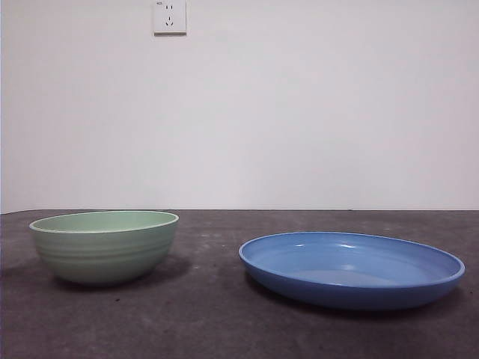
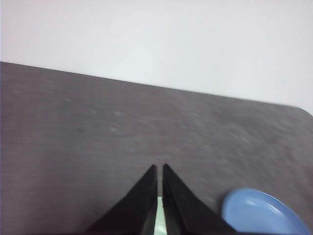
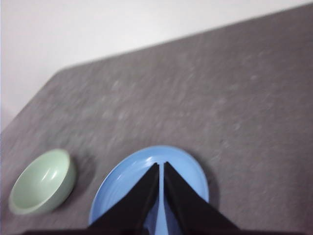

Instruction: Place the green bowl on the blue plate

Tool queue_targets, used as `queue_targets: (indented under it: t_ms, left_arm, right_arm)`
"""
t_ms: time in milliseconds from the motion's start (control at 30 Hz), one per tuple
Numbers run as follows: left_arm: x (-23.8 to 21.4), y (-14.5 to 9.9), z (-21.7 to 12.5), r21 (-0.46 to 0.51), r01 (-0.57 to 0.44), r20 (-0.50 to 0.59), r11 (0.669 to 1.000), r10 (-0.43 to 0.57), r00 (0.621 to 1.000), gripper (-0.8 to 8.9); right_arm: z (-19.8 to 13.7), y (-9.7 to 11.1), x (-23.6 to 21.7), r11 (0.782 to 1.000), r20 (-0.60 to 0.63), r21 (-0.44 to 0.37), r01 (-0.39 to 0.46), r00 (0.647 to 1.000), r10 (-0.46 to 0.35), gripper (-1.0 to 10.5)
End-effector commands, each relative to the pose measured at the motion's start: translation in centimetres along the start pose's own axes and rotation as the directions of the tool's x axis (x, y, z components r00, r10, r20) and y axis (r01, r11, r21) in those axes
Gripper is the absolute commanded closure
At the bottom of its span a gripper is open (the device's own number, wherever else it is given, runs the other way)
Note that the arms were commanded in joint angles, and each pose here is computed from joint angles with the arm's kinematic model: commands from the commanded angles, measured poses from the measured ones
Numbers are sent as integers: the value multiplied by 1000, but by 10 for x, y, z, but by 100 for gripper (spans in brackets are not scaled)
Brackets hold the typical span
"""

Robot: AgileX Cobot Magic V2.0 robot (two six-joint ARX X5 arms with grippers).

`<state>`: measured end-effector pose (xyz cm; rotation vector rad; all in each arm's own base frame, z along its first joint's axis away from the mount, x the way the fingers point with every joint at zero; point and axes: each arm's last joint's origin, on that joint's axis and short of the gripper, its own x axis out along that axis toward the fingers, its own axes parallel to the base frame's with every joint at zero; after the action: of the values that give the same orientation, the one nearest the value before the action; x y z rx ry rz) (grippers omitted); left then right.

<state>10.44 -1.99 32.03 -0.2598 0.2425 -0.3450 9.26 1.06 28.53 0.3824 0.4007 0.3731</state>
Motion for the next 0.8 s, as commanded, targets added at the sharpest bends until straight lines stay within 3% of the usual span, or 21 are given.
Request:
queue_targets:
  t_ms: [33, 367, 600, 800]
  left_arm:
    - [4, -6, 13, -12, 79, -55, 997, -80, 995, 795]
    - [37, -13, 12, -83, 270, -257, 959, -282, 924, 795]
    - [52, -13, 5, -66, 286, -327, 956, -291, 899, 794]
    - [53, -10, -1, -27, 289, -391, 957, -277, 878, 793]
  right_arm:
    - [16, 7, -1, 996, -44, -79, -30, 999, 27, 936]
    - [47, 21, 9, 979, -185, -115, -170, 972, 148, 936]
    - [47, 24, 22, 971, -281, -96, -220, 941, 186, 936]
    - [45, 24, 23, 972, -297, -88, -220, 937, 185, 936]
